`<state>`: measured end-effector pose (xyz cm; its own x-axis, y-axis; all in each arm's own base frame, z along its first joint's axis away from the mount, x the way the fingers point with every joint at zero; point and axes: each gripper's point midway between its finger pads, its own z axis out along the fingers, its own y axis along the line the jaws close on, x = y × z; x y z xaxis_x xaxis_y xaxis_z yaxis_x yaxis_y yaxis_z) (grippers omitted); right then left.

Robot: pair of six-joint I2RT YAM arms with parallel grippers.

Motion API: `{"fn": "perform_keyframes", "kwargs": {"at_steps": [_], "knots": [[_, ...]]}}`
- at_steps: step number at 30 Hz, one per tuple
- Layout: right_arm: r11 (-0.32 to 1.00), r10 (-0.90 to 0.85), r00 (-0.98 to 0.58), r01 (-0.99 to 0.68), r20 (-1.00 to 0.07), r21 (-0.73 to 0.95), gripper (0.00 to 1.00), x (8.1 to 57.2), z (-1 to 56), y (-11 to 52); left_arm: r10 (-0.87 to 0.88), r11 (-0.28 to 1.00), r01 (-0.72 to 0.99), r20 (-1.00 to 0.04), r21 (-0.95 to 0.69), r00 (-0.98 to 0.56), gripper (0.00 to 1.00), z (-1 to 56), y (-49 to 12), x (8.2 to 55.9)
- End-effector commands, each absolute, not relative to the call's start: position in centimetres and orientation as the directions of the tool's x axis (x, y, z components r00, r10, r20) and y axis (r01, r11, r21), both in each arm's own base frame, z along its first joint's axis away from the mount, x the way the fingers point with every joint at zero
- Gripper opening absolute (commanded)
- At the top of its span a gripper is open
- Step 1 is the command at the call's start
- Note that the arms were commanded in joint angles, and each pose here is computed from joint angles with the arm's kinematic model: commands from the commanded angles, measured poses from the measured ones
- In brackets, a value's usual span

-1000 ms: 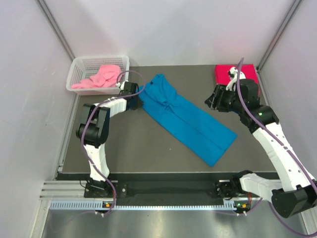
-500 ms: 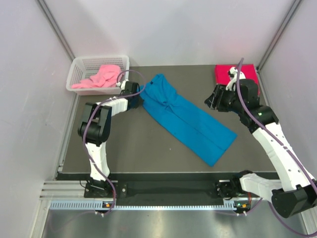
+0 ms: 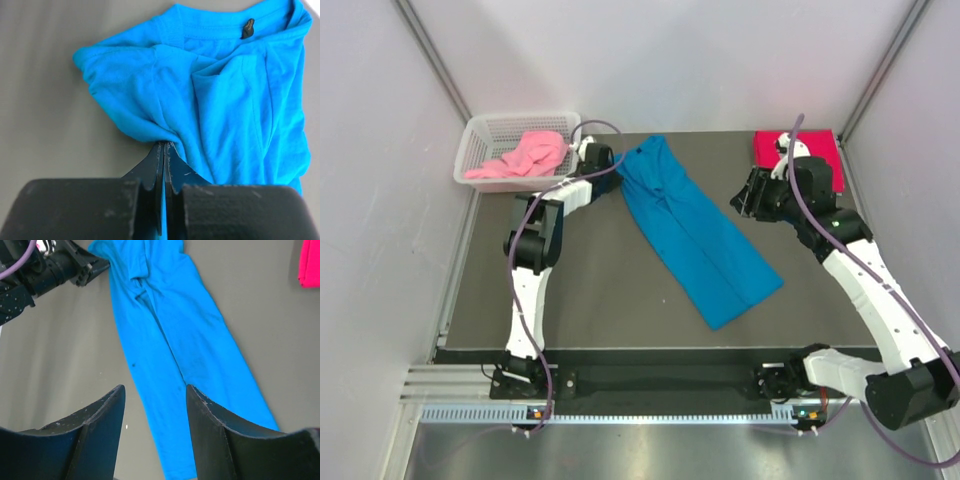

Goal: Fold and stack the t-shirts
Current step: Fold the tshirt

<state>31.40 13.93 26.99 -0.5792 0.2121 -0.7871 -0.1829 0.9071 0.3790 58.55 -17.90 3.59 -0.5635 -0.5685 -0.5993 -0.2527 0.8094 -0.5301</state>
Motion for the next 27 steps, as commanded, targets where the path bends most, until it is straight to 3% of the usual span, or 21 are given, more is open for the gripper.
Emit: {"fn": "perform_keyframes", "kwargs": {"at_steps": [1, 3, 7, 14, 20, 27], "knots": [[0.911, 0.228, -0.539, -0.176, -0.811, 0.373, 0.52, 33.3, 27.5, 13.8, -0.530, 0.836, -0.245, -0.608, -0.490, -0.592, 0.00, 1.5, -17.8, 59.8], [0.913, 0.220, -0.549, -0.175, -0.806, 0.369, 0.52, 33.7, 27.2, 13.9, -0.515, 0.843, -0.221, -0.618, -0.491, -0.594, 0.00, 2.4, -18.3, 60.8], [0.916, 0.208, -0.556, -0.177, -0.805, 0.359, 0.53, 33.8, 26.8, 13.9, -0.475, 0.857, -0.171, -0.617, -0.486, -0.627, 0.12, 4.6, -18.7, 59.8], [0.908, 0.210, -0.550, -0.196, -0.809, 0.369, 0.52, 33.0, 26.7, 13.9, -0.480, 0.853, -0.159, -0.627, -0.497, -0.613, 0.36, 10.6, -17.1, 53.0], [0.885, 0.199, -0.587, -0.237, -0.785, 0.401, 0.52, 31.7, 26.2, 14.7, -0.451, 0.811, -0.116, -0.486, -0.574, -0.749, 0.38, 11.1, -20.7, 44.0], [0.897, 0.190, -0.622, -0.205, -0.760, 0.392, 0.52, 30.2, 25.7, 13.8, -0.443, 0.730, -0.016, -0.454, -0.683, -0.773, 0.38, 13.1, -28.6, 31.6]]}}
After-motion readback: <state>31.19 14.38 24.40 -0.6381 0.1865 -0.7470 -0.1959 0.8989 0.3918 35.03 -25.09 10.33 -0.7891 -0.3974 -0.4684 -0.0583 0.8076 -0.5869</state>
